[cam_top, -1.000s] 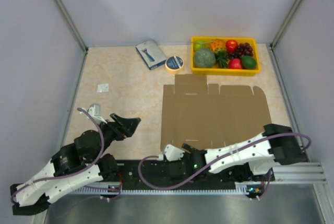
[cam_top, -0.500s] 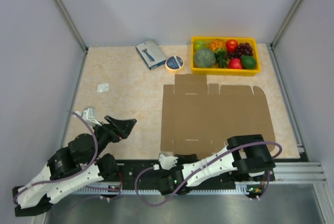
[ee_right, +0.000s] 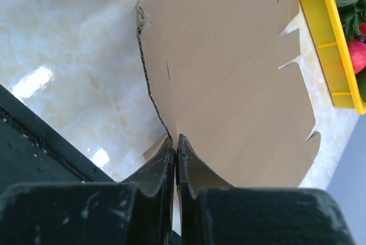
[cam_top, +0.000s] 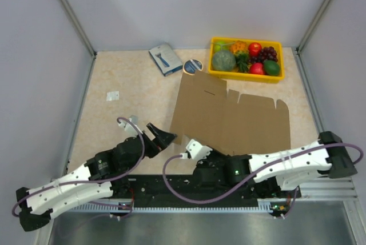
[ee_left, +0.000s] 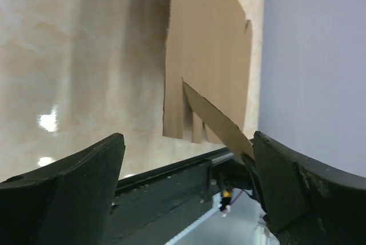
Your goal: Fold the paper box
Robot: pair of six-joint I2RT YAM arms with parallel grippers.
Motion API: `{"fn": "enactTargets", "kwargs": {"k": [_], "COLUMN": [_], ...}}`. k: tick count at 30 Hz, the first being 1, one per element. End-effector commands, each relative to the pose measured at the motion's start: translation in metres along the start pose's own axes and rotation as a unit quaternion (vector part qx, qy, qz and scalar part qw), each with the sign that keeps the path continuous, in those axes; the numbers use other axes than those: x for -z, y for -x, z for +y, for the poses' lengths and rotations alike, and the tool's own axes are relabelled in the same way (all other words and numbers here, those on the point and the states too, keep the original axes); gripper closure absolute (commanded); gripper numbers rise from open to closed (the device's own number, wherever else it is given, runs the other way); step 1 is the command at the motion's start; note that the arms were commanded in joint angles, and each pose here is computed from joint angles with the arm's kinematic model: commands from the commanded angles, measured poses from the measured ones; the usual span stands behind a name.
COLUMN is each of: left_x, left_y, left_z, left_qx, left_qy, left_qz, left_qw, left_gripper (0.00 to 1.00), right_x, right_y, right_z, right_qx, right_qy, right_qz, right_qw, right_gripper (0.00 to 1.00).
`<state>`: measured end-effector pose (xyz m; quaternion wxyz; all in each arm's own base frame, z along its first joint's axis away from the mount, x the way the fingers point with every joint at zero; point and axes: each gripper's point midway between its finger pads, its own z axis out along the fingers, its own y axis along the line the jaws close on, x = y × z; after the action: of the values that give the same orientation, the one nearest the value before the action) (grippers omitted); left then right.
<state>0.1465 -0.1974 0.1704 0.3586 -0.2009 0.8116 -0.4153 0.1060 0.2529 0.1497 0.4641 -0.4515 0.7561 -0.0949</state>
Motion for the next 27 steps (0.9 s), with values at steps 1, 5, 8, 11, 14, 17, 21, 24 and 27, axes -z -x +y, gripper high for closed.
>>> {"fn": "enactTargets", "kwargs": {"k": [1,5,8,11,14,17,21,24,27], "left_x": [-0.009,-0.018,-0.016,-0.006,0.005,0.007,-0.007,-0.019,-0.029], "left_y": [0.001,-0.008,-0.015,-0.015,-0.012,-0.015,-0.025,-0.022,-0.017], "left_z": [-0.061,-0.076,-0.09,-0.1,-0.096,-0.093,-0.091,-0.097,-0.102], "left_qx": [0.079,0.053,0.059,0.09,0.12,0.183,0.243,0.249,0.234], "left_qy": [-0.087,-0.077,-0.085,-0.089,-0.074,-0.071,-0.045,-0.043,-0.05], "left_qz": [0.013,0.043,0.07,0.09,0.094,0.106,0.123,0.113,0.105], "left_qw": [0.993,0.995,0.992,0.988,0.986,0.975,0.961,0.961,0.965], "left_gripper": [0.02,0.02,0.02,0.05,0.09,0.19,0.25,0.21,0.24], "right_x": [0.0,0.003,0.004,0.001,0.001,0.001,0.002,0.001,0.0], "right_y": [0.026,0.032,0.038,0.046,0.06,0.073,0.087,0.09,0.091], "right_z": [-0.024,-0.035,-0.037,-0.041,-0.049,-0.051,-0.05,-0.047,-0.043], "right_qx": [-0.07,-0.078,-0.076,-0.07,-0.072,-0.063,-0.053,-0.046,-0.049], "right_qy": [-0.003,-0.006,-0.009,-0.018,-0.023,-0.024,-0.024,-0.02,-0.012], "right_qz": [-0.068,-0.08,-0.084,-0.083,-0.086,-0.093,-0.102,-0.103,-0.104], "right_qw": [0.995,0.994,0.994,0.994,0.993,0.993,0.993,0.993,0.993], "right_gripper": [1.0,1.0,1.0,1.0,1.0,1.0,1.0,1.0,1.0]}}
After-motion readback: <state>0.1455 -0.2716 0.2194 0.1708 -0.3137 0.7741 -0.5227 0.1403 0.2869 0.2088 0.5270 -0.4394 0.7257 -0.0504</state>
